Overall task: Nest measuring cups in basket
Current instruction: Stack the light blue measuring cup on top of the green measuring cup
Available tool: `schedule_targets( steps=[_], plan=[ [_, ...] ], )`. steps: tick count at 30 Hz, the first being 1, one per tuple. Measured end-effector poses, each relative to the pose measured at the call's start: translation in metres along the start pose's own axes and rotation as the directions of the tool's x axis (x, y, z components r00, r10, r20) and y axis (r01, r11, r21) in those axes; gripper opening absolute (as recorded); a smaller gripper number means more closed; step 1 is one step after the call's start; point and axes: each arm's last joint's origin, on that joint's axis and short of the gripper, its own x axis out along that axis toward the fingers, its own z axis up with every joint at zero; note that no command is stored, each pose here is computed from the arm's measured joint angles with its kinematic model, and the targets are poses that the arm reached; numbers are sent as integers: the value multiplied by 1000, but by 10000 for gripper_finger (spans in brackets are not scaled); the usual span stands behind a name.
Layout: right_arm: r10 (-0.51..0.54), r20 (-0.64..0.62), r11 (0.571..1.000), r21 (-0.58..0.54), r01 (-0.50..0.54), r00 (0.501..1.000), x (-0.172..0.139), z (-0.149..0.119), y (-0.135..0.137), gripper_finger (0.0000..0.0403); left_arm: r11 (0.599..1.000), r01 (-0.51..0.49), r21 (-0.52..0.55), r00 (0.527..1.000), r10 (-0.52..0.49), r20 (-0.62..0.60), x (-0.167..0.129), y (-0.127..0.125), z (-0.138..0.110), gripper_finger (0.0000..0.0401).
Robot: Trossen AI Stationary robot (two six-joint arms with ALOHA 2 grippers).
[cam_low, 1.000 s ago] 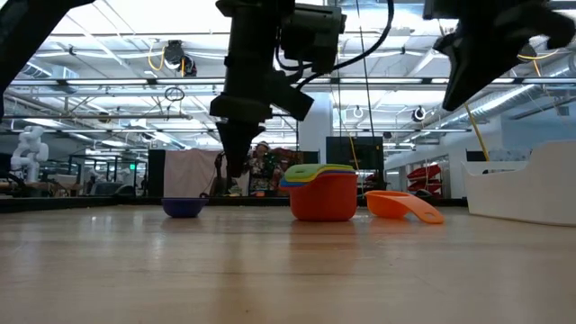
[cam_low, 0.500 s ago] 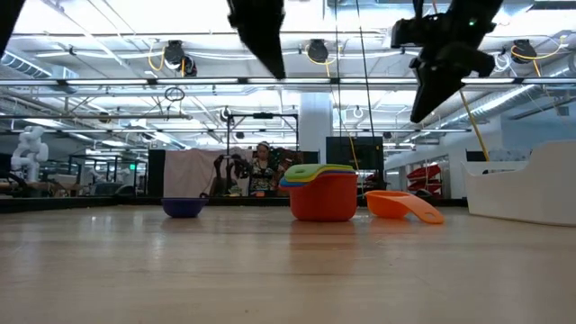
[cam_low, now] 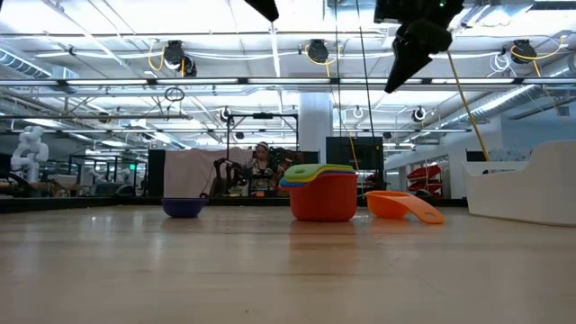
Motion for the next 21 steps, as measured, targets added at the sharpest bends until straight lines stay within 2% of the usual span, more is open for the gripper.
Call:
schedule_targets(
  steps=[4,11,16,21],
  plan=[
    [-32,-28,999,-13,32,999,6,-1,-16,0,1000,-4,-5,1000,4,23,-6,-11,0,19],
    [47,-141,999,-1,-48,989,38,-5,-36,0,999,52,4,987,-52,153,-3,-40,-4,5],
    [79,-221,996,-30,-87,972,66,-7,-44,0,996,78,-40,976,-68,209,7,-49,-20,21],
    [137,-271,989,-24,-149,953,90,-12,-56,0,983,131,-127,934,-80,348,3,-46,-32,14]
  ],
)
